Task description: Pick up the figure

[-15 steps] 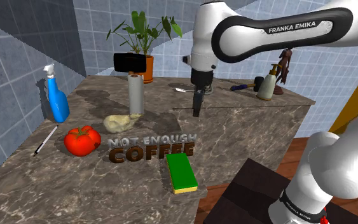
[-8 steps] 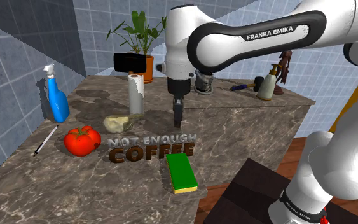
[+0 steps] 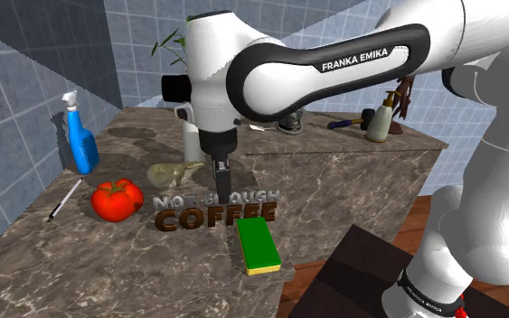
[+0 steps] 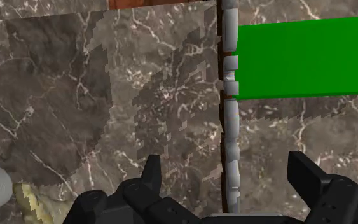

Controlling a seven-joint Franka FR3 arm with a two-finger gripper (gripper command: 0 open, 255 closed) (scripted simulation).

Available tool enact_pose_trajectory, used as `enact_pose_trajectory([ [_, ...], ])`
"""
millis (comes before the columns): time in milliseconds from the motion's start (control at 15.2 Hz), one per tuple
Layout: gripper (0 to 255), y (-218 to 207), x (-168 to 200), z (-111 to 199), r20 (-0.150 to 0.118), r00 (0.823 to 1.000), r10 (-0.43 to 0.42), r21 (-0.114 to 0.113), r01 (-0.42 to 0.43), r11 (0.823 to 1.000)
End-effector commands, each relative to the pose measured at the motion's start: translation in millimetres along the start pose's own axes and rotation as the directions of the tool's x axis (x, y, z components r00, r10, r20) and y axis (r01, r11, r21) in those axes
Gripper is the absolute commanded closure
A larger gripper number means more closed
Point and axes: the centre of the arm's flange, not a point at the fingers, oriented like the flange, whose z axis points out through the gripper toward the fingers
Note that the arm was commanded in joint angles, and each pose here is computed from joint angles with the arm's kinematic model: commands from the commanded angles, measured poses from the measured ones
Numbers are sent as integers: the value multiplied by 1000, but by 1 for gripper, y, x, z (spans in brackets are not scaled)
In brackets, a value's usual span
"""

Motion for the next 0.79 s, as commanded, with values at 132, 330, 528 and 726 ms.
enact_pose_trajectory([
  [132, 0, -8, 8, 20, 1, 1000, -16, -1, 16, 1000],
  [330, 0, -10, 9, 36, 1, 1000, -16, -1, 16, 1000],
  [528, 0, -10, 9, 39, 1, 1000, -16, -1, 16, 1000],
  [726, 255, -10, 10, 39, 1, 1000, -16, -1, 16, 1000],
])
